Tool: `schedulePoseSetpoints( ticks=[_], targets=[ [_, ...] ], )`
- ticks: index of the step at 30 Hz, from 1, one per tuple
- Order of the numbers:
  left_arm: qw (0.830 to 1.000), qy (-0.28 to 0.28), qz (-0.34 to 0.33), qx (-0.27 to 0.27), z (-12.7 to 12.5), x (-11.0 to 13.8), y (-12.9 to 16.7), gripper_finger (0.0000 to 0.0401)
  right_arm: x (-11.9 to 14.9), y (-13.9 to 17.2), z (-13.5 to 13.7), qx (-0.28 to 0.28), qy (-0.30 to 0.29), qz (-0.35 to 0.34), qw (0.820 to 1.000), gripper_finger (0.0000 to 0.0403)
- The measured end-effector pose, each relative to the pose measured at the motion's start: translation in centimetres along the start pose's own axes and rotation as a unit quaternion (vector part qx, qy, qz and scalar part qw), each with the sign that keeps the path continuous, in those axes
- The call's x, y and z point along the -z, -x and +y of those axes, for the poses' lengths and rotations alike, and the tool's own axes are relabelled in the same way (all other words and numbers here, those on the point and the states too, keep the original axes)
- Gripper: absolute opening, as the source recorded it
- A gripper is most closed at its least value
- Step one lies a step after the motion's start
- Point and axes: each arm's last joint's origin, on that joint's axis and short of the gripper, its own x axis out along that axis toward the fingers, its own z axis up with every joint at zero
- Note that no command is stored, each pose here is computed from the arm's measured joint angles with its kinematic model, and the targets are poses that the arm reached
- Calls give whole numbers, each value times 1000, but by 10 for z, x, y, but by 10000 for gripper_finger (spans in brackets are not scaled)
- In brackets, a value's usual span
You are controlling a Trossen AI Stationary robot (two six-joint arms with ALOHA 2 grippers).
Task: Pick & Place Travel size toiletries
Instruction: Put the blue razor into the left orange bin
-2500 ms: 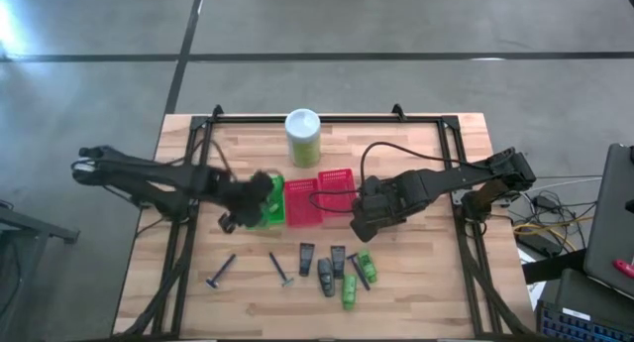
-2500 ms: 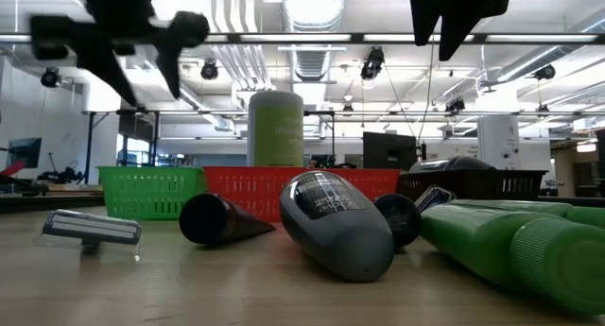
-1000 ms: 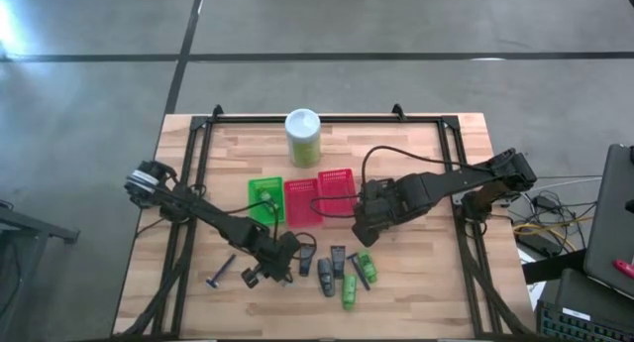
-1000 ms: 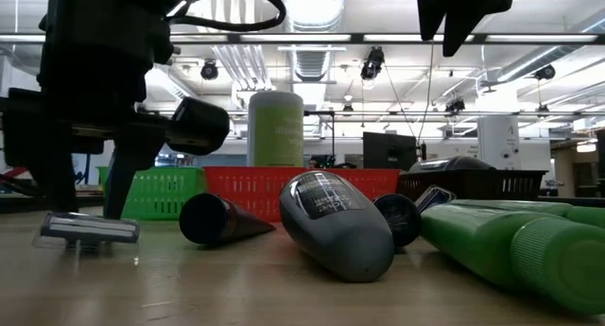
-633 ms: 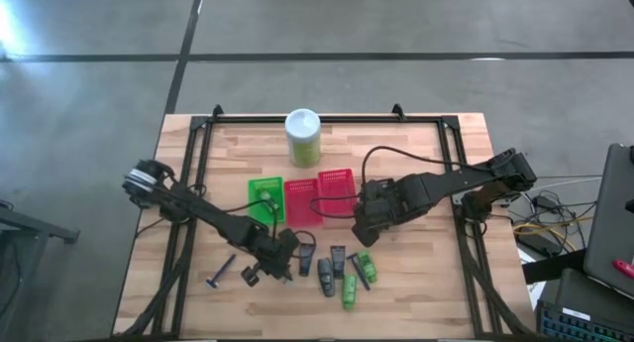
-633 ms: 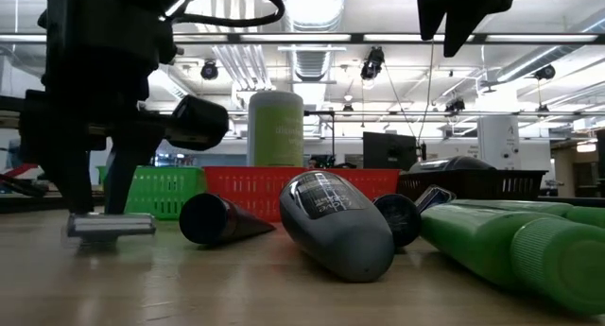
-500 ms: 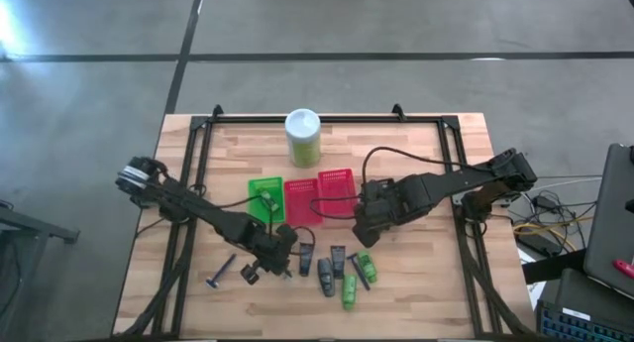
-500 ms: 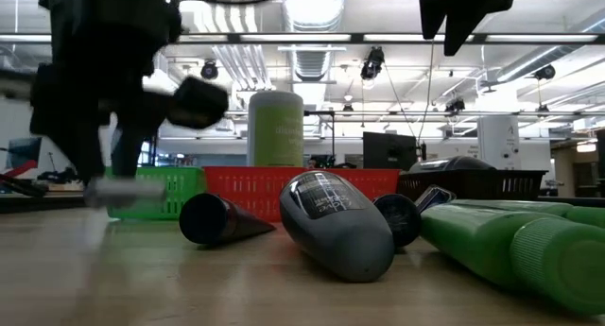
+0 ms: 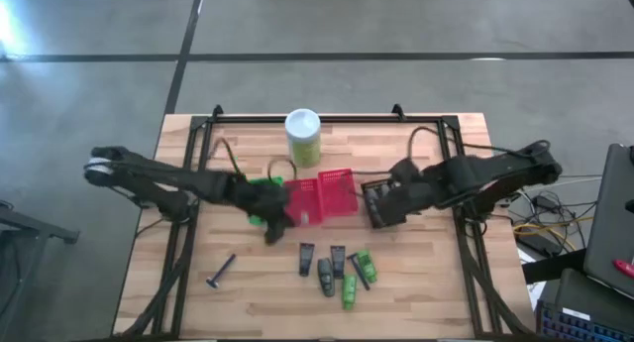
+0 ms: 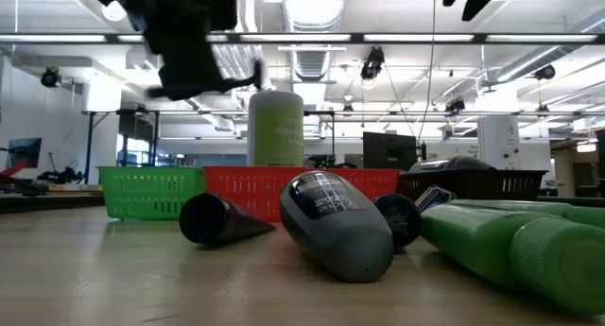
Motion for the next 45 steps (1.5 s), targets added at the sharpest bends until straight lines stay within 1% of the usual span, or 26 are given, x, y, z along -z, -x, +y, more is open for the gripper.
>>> schedulePoseSetpoints(
  ticks=[2,3,5,8,10,11,13,15,18,22,29,36,39,43,45],
  targets=[
    [996,86,-31,-10,13,-9,9,32,-1,7,-11,-2,-19,-24,1000,185],
    [990,129,-51,-17,20,-13,11,32,-1,9,-16,-1,-29,-37,999,182],
    [974,211,-83,-24,33,-19,13,31,0,11,-26,0,-44,-60,997,176],
    [941,314,-122,-17,48,-25,8,31,2,9,-35,3,-53,-76,996,167],
    [922,359,-145,-6,52,-27,2,31,4,6,-37,6,-51,-80,995,161],
    [913,377,-152,-9,53,-27,0,31,5,5,-37,7,-51,-81,995,158],
    [902,401,-157,-31,55,-23,-6,30,6,2,-37,10,-45,-81,996,152],
    [890,424,-153,-70,59,-16,-11,30,6,0,-36,13,-38,-81,996,147],
    [872,448,-165,-105,64,-12,-19,30,7,-2,-37,19,-35,-91,995,140],
    [864,457,-168,-130,70,-9,-30,33,6,-2,-37,22,-30,-99,994,132],
    [857,472,-150,-142,72,-3,-48,37,6,-2,-38,25,-20,-105,994,129],
    [858,467,-149,-152,76,-1,-59,41,6,-2,-38,26,-17,-105,994,145],
    [858,467,-146,-153,76,-1,-61,60,6,-2,-38,26,-11,-104,994,151],
    [857,469,-146,-152,76,-1,-61,109,6,-2,-38,26,-8,-104,994,158],
    [860,465,-153,-143,74,-6,-57,132,6,-2,-38,27,-7,-104,994,160]
  ],
)
